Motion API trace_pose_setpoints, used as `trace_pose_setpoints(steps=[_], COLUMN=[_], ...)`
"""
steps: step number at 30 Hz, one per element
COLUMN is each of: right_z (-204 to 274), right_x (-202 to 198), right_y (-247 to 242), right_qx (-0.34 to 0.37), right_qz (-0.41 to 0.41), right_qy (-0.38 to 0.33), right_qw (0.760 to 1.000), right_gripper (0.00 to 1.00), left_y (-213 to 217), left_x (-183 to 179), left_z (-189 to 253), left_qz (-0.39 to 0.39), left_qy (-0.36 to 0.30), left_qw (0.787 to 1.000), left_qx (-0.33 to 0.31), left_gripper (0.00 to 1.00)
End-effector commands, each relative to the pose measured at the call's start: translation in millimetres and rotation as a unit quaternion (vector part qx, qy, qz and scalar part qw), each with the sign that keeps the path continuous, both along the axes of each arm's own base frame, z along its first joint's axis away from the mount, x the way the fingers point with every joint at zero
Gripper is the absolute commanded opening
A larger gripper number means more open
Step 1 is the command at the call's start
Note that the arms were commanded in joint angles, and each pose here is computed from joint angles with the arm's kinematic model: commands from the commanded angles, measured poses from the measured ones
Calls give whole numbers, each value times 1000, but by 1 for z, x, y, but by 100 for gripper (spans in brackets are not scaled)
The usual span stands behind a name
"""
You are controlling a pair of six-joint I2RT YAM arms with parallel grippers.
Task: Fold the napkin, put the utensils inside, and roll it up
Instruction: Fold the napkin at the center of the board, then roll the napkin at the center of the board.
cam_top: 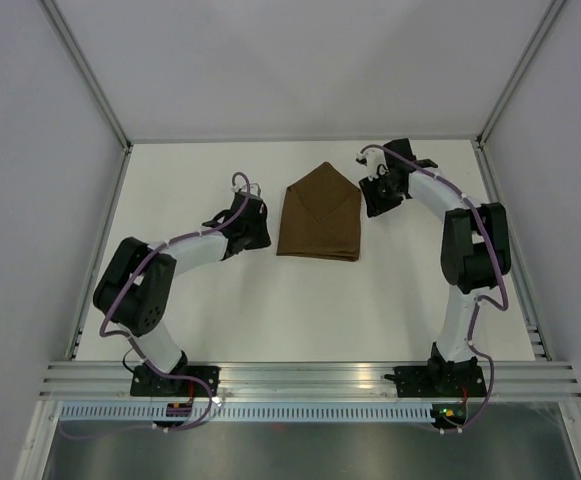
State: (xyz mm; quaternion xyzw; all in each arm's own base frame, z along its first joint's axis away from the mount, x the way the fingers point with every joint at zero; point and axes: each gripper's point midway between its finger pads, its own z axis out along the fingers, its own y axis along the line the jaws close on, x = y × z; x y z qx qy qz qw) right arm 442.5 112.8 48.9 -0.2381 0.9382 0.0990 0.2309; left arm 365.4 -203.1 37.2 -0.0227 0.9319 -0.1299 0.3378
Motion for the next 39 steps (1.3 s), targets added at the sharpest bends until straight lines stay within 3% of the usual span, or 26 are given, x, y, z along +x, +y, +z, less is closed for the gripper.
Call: trace_pose_setpoints(steps=[1, 6, 12, 20, 32, 39], right_z=[72, 106, 76, 31, -6, -23], right_x=[5, -24, -60, -88, -95, -99], right_y=[-7, 24, 80, 133, 150, 147], right_qx=[-2, 5, -64, -92, -80, -83], right_qz=[44, 167, 302, 419, 462, 472], right_qy=[-97, -145, -183, -176, -136, -109], right_qw=[994, 975, 933, 886, 873, 871], right_gripper=[46, 61, 72, 76, 74, 66], left_y=[7, 9, 13, 28, 31, 28], left_x=[11, 14, 10, -11, -18, -17], left_z=[54, 109, 198, 275, 283, 270], left_qz=[11, 9, 2, 3, -8, -26], left_qy=[-55, -100, -173, -245, -250, -236], left_qw=[998, 995, 983, 966, 965, 969], left_qx=[-10, -29, -59, -80, -73, -61], left_gripper=[35, 44, 51, 54, 55, 55])
